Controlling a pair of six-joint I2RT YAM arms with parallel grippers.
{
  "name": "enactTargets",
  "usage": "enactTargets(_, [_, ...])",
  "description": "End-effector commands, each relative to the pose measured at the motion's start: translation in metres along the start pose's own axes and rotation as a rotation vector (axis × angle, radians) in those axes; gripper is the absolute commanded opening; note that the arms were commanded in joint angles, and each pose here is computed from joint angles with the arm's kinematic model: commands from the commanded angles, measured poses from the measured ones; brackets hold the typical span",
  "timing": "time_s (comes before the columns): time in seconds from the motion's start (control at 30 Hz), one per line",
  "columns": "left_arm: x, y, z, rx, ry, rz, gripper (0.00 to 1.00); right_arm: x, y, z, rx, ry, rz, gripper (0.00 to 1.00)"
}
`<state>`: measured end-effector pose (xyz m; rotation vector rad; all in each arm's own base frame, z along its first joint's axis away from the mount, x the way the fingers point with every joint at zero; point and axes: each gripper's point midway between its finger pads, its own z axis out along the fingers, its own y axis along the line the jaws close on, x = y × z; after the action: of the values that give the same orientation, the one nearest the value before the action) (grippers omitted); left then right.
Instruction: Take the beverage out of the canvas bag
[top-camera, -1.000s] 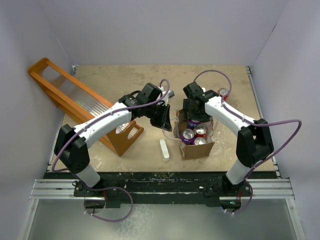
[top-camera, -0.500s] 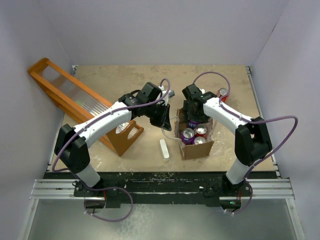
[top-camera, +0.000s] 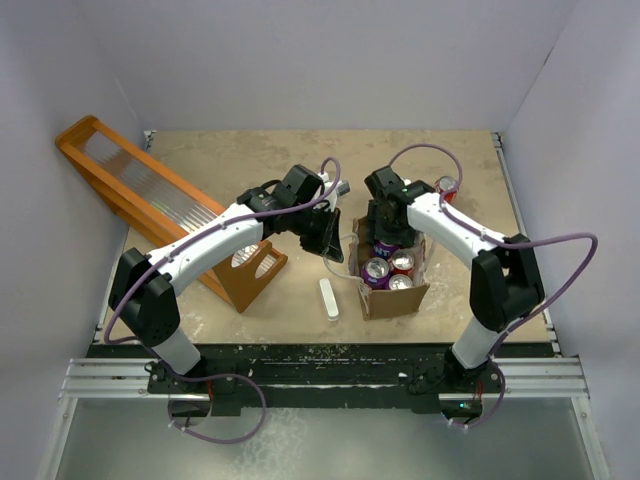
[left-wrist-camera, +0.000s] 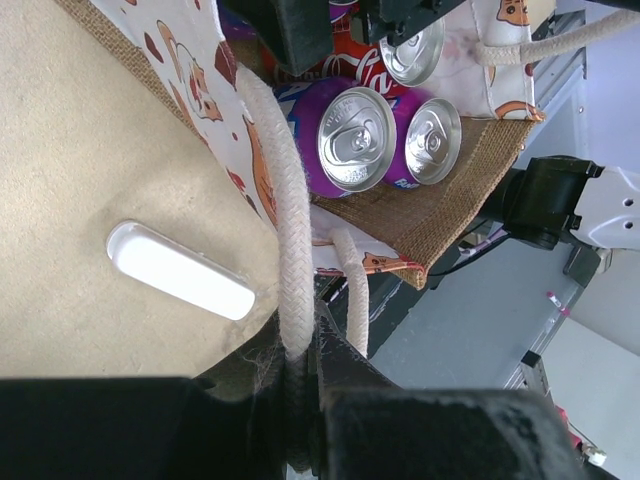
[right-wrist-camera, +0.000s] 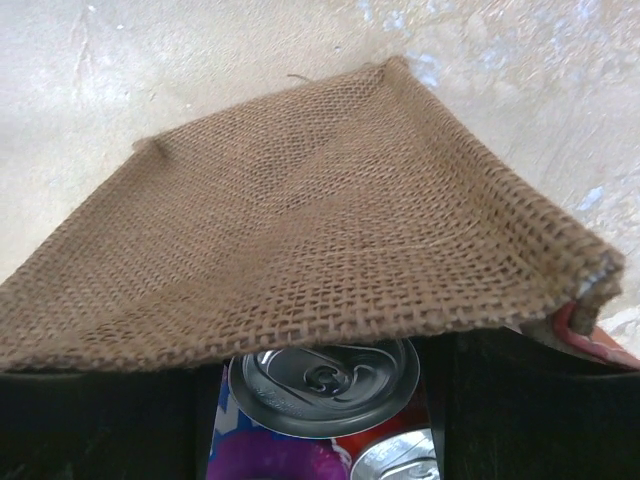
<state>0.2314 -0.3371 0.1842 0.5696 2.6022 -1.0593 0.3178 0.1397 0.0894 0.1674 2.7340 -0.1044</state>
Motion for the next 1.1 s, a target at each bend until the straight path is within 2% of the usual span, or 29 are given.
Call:
enactTargets(0.0, [-0.004, -0.005, -0.004, 0.034, -0.019, 0.030, 0.00, -0.020, 0.012, -0.045, -0.109, -0.061, 0.093, 0.14])
enactTargets(0.43, [-0.001, -0.004, 0.001, 0.046, 0.002, 0.034, 0.00, -0.044, 0.009, -0.103, -0.182, -0.170, 0.193, 0.00])
enactTargets(0.8, [-0.001, -0.001, 0.001, 0.046, 0.005, 0.031, 0.00, -0.050, 0.001, -0.143, -0.297, -0.220, 0.301, 0.00])
enactTargets(1.07, [-0.001, -0.002, 0.002, 0.047, 0.006, 0.028, 0.00, -0.084, -0.014, -0.195, -0.424, -0.326, 0.386, 0.00])
